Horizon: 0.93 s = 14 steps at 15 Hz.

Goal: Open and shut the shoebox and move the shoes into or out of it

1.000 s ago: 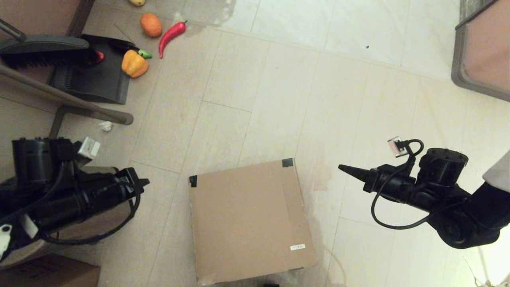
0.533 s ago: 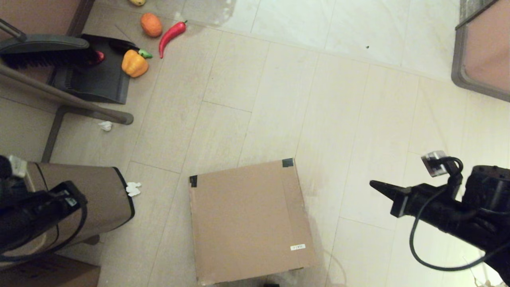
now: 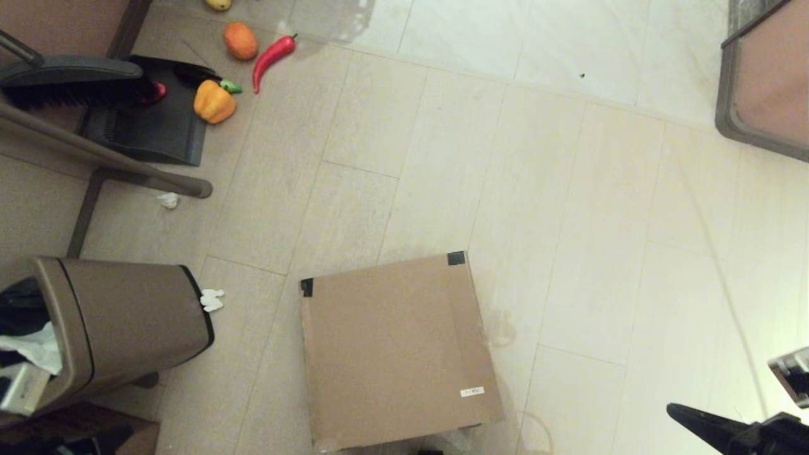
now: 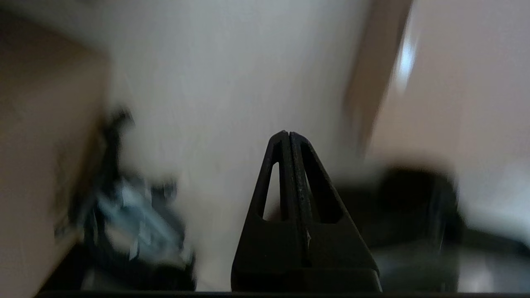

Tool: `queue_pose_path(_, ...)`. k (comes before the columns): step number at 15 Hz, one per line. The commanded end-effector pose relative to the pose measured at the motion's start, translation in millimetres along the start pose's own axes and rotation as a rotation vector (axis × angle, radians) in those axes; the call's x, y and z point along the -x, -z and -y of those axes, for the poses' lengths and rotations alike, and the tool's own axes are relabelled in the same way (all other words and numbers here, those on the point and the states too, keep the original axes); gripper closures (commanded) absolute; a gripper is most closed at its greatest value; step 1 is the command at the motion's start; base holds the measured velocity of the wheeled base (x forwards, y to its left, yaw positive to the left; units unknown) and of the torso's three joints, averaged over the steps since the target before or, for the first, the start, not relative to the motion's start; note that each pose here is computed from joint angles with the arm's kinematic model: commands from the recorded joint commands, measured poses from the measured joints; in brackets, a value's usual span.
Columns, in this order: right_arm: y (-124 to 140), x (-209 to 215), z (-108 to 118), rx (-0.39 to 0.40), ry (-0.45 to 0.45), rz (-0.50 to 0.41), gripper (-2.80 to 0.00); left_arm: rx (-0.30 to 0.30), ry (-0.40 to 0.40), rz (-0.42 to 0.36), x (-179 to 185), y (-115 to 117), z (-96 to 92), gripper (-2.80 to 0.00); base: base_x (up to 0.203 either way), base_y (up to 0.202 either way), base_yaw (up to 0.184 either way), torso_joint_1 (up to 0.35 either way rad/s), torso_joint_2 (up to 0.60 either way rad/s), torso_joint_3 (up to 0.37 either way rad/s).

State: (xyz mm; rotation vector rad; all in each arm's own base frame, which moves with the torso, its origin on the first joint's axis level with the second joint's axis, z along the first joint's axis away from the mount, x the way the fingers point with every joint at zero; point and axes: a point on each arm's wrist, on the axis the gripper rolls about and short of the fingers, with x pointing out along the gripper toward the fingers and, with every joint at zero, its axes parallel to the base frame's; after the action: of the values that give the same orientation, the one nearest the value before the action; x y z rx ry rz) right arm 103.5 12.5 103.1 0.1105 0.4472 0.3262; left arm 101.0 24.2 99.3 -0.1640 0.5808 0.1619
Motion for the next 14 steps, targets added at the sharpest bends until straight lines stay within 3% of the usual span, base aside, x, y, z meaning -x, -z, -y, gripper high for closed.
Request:
queue_pose_path(1,18,29,-7,0.016,0.012,-0.018,0.0,-0.009,0.019,-0.078,3,24,-0.3,0.0,0.0,0.0,0.0,0.0,0.0,0.0)
queue_pose_path(3,38,53,-12,0.028,0.07,-0.106,0.0,0.006,0.083,-0.193,6,37,1.0,0.0,0.0,0.0,0.0,0.0,0.0,0.0)
queue_pose_path(6,56,74,-13,0.032,0.242,-0.105,0.0,0.0,0.188,-0.247,9,44,4.6,0.0,0.0,0.0,0.0,0.0,0.0,0.0)
queue_pose_path(7,60,77,-12,0.017,0.309,-0.155,0.0,-0.01,0.229,-0.258,11,46,6.3,0.0,0.0,0.0,0.0,0.0,0.0,0.0)
queue_pose_path(10,61,78,-12,-0.007,0.371,-0.152,0.0,-0.037,0.295,-0.174,20,45,8.8,0.0,0.0,0.0,0.0,0.0,0.0,0.0)
queue_pose_path(13,66,88,-15,-0.002,0.435,-0.01,0.0,-0.022,0.385,-0.083,38,49,11.3,0.0,0.0,0.0,0.0,0.0,0.0,0.0)
queue_pose_path(14,68,90,-17,0.007,0.433,0.03,0.0,-0.021,0.355,-0.078,41,51,10.6,0.0,0.0,0.0,0.0,0.0,0.0,0.0)
